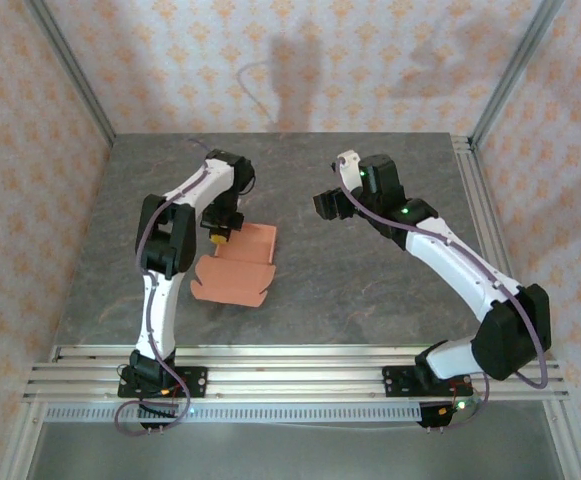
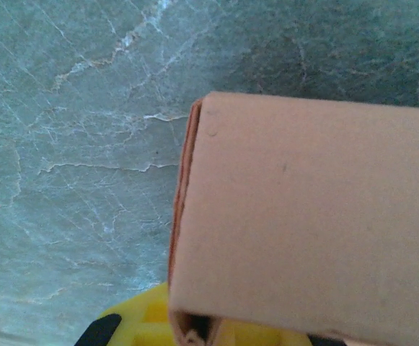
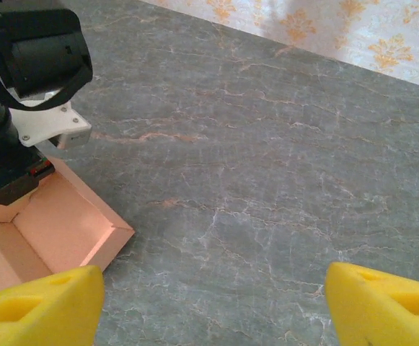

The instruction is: Fold the paper box

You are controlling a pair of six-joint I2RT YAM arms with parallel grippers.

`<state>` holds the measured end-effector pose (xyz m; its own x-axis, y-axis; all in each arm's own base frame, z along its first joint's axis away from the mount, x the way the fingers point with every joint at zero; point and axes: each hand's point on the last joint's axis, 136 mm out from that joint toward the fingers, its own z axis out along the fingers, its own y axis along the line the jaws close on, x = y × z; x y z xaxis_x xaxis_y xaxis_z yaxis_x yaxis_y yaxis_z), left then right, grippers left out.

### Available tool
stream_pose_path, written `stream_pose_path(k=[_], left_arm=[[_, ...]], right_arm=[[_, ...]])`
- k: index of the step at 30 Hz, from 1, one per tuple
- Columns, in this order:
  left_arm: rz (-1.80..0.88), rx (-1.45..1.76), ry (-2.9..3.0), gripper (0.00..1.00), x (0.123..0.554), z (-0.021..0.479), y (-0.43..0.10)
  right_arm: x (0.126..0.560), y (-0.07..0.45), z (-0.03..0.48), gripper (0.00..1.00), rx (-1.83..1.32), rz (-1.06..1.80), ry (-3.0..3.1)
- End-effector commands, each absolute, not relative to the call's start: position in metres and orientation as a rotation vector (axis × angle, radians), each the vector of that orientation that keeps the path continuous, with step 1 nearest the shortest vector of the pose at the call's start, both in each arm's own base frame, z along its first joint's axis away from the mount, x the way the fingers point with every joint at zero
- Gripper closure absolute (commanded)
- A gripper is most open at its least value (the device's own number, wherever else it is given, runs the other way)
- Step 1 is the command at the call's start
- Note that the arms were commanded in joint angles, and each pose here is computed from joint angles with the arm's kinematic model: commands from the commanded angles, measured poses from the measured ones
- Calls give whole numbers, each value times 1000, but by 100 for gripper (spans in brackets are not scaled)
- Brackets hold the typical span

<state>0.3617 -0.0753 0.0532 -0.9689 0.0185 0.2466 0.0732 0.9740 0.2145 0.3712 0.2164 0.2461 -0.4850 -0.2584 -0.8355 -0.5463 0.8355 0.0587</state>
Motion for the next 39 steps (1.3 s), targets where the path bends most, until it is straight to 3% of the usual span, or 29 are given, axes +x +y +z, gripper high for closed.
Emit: stream_pose_path(k=[1, 7, 16, 20, 39], left_arm=[[-475, -121, -2833, 92, 358, 70, -67], [-431, -117, -2888, 73, 365, 82, -79], [-453, -115, -2926, 68, 367, 92, -77], [-485, -106, -2930, 79, 370, 88, -72], [-531, -126, -2882, 100, 381, 52, -70]], right_arm=[[375, 209, 242, 20, -594, 352, 2103], [376, 206, 238, 20, -590, 349, 2114], [378, 209, 239, 20, -586, 371, 2113], [378, 210, 238, 20, -586, 377, 2116], [378, 210, 233, 20, -576, 380, 2128]])
